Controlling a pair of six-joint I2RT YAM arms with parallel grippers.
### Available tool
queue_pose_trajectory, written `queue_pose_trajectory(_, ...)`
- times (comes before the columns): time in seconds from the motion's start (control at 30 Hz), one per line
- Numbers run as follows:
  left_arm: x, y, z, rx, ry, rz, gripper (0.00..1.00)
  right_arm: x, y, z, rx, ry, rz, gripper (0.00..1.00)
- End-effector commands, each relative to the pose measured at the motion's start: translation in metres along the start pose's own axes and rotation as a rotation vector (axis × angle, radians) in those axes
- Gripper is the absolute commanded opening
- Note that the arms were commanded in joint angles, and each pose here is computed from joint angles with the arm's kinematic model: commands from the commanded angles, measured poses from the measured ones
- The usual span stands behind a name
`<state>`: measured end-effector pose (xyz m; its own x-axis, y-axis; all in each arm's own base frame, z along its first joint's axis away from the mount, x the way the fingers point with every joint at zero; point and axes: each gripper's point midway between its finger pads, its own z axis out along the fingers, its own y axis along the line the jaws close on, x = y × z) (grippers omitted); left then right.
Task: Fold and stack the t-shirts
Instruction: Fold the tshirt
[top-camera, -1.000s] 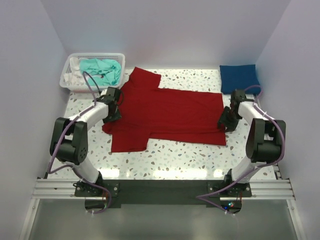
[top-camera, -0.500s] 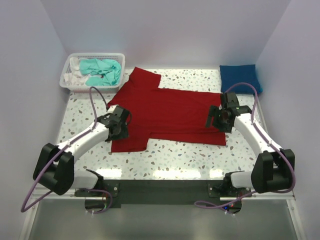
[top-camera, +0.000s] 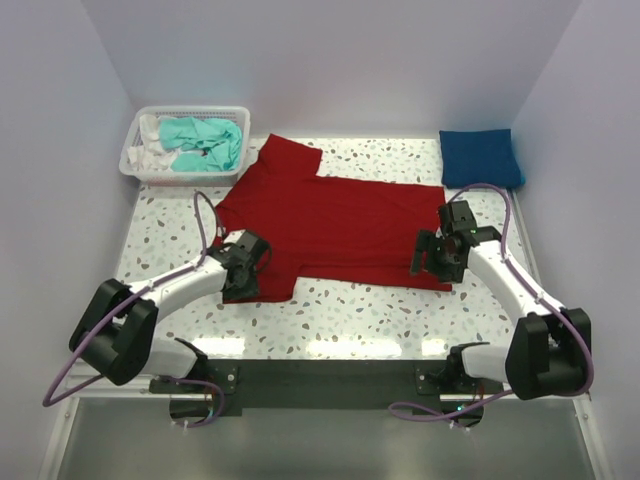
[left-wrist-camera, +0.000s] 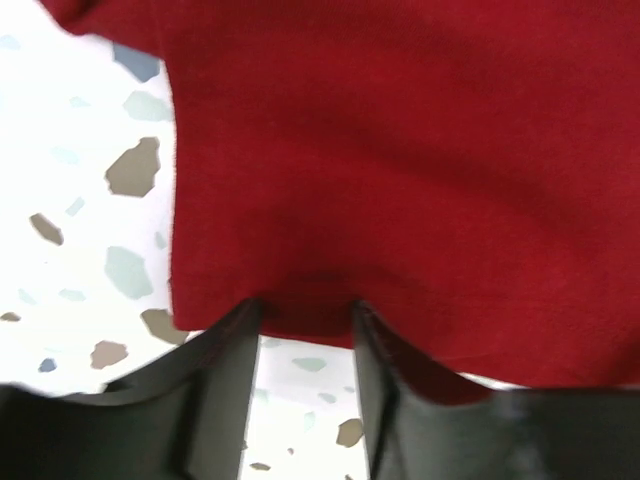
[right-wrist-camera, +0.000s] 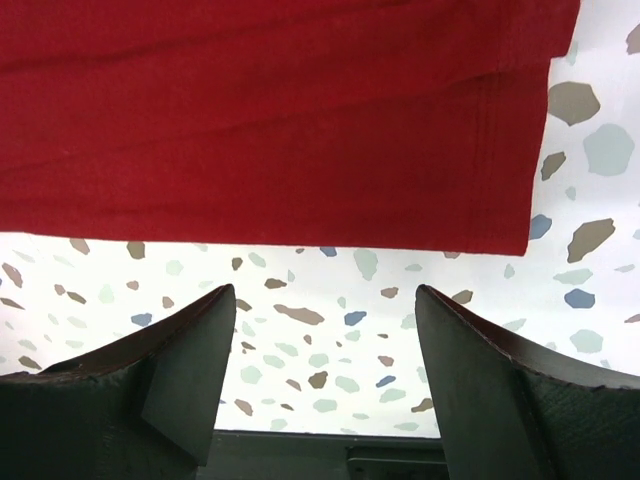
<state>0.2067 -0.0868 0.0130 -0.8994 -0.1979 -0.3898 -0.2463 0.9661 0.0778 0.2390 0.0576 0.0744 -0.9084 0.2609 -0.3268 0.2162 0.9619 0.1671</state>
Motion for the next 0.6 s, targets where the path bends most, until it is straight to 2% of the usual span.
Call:
queue_pose_trajectory(0.0,0.005,-0.003,0.012,-0.002,0.004,-0.026,0.44,0.006,0.004,-0.005,-0.035,0.001,-0.022,0.76)
queue_pose_trajectory(0.1,0.005,-0.002,0.010,-0.013,0.003,-0.031,0.27,0.007,0.005,-0.006,-0.042,-0.004,-0.018,0.76)
queue_pose_trajectory(0.13,-0.001,-0.004,0.007,-0.007,-0.011,-0.036,0.17,0.006,0.006,-0.007,-0.049,-0.008,-0.015,0.76)
queue_pose_trajectory(0.23,-0.024,-0.010,-0.008,0.010,-0.077,-0.052,0.00,0.005,0.008,-0.008,-0.054,-0.012,-0.007,0.76)
queue_pose_trajectory(0.4,-0.070,-0.023,-0.031,0.020,-0.174,-0.035,0.00,-0.002,0.012,-0.012,-0.068,-0.030,-0.004,0.76)
queue_pose_trajectory(0.5,-0.117,-0.035,-0.047,0.033,-0.260,-0.041,0.00,-0.005,0.014,-0.014,-0.073,-0.039,-0.006,0.76)
queue_pose_trajectory(0.57,-0.134,-0.037,-0.043,0.014,-0.275,-0.035,0.00,-0.008,0.015,-0.014,-0.077,-0.046,-0.006,0.76)
